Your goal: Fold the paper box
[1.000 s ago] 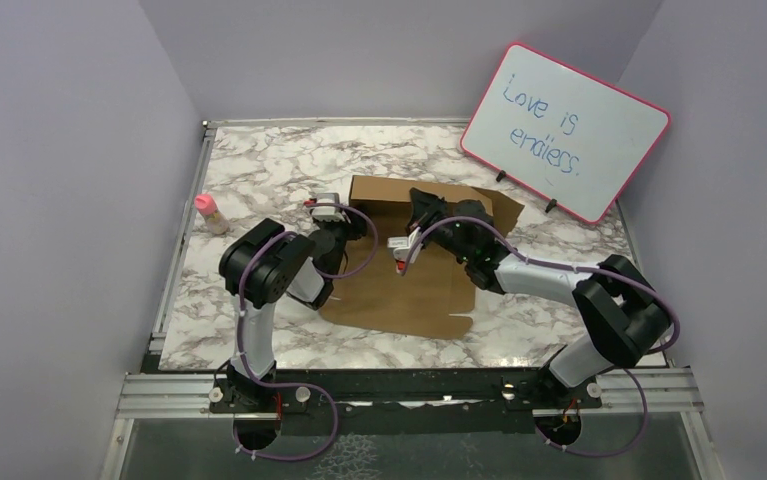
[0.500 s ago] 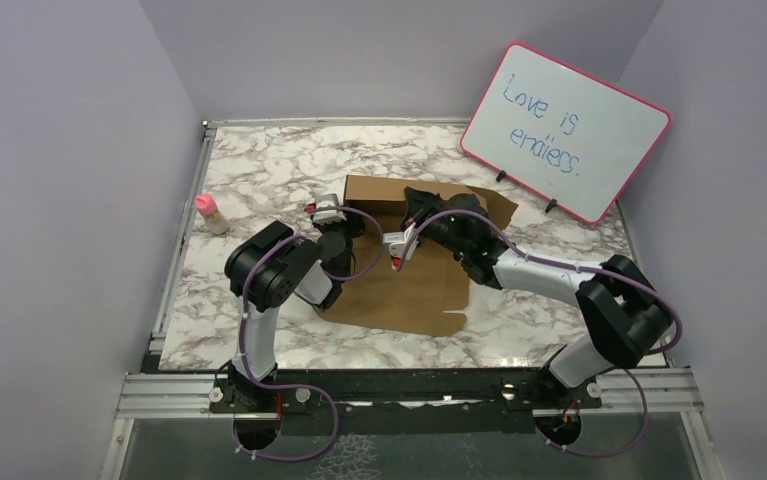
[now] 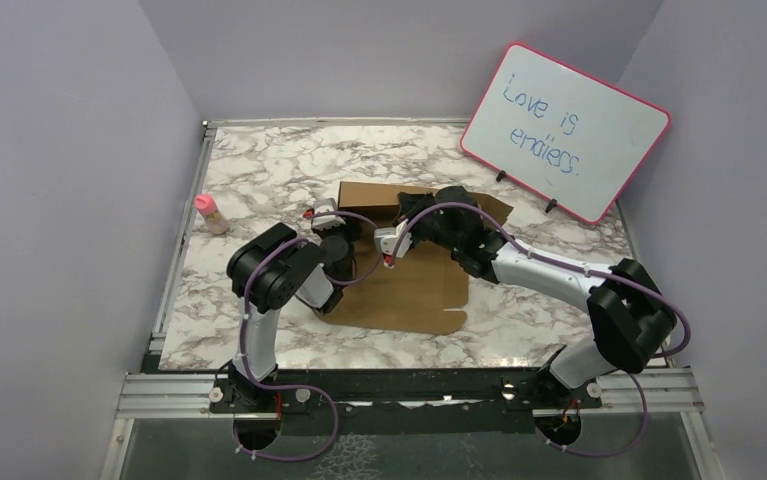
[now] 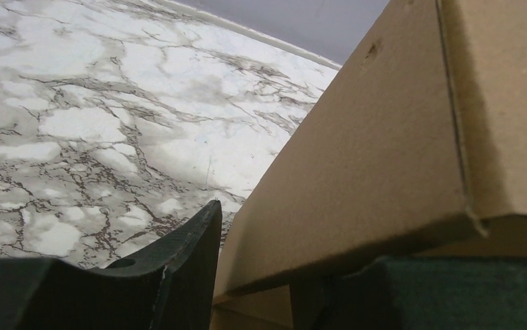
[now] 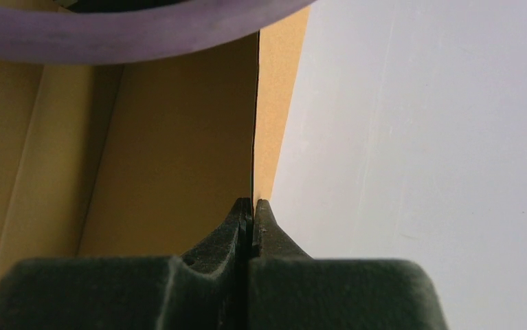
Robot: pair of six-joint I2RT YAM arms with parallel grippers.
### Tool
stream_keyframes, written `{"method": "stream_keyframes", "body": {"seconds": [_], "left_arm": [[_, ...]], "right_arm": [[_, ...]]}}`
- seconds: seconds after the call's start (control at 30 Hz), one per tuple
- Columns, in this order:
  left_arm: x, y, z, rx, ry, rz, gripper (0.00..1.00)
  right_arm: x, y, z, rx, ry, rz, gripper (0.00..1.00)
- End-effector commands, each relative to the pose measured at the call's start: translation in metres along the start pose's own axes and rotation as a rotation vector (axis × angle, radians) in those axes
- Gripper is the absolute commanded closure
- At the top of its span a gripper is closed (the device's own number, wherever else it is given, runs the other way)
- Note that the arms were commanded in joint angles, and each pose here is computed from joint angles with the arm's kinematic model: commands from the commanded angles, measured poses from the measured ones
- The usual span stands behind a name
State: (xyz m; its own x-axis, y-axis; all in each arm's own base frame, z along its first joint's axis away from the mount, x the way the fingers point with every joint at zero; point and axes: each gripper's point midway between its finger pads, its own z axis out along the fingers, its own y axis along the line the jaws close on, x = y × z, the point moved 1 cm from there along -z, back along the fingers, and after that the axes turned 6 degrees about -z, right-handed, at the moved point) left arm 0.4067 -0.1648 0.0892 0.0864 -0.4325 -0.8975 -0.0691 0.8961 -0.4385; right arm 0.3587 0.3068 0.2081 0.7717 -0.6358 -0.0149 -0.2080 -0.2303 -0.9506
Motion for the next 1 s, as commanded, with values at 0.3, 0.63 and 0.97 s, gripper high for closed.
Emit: {"method": "stream_keyframes", "body": {"seconds": [0.3, 0.63, 0.97], "left_arm": [[-0.054, -0.015, 0.004, 0.265, -0.085, -0.225, 0.57], [-0.077, -0.017, -0.003, 0.300, -0.120, -0.129, 0.45], [-0.094, -0.015, -0.002, 0.278, -0.186, -0.081, 0.43]], "right_arm": [[0.010, 0.043, 0.020, -0.099, 0.076, -0.005, 0.99], [0.010, 0.050, 0.025, 0.005, 0.125, -0.101, 0.99], [0.004, 0.055, 0.025, 0.031, 0.122, -0.127, 0.99]]}}
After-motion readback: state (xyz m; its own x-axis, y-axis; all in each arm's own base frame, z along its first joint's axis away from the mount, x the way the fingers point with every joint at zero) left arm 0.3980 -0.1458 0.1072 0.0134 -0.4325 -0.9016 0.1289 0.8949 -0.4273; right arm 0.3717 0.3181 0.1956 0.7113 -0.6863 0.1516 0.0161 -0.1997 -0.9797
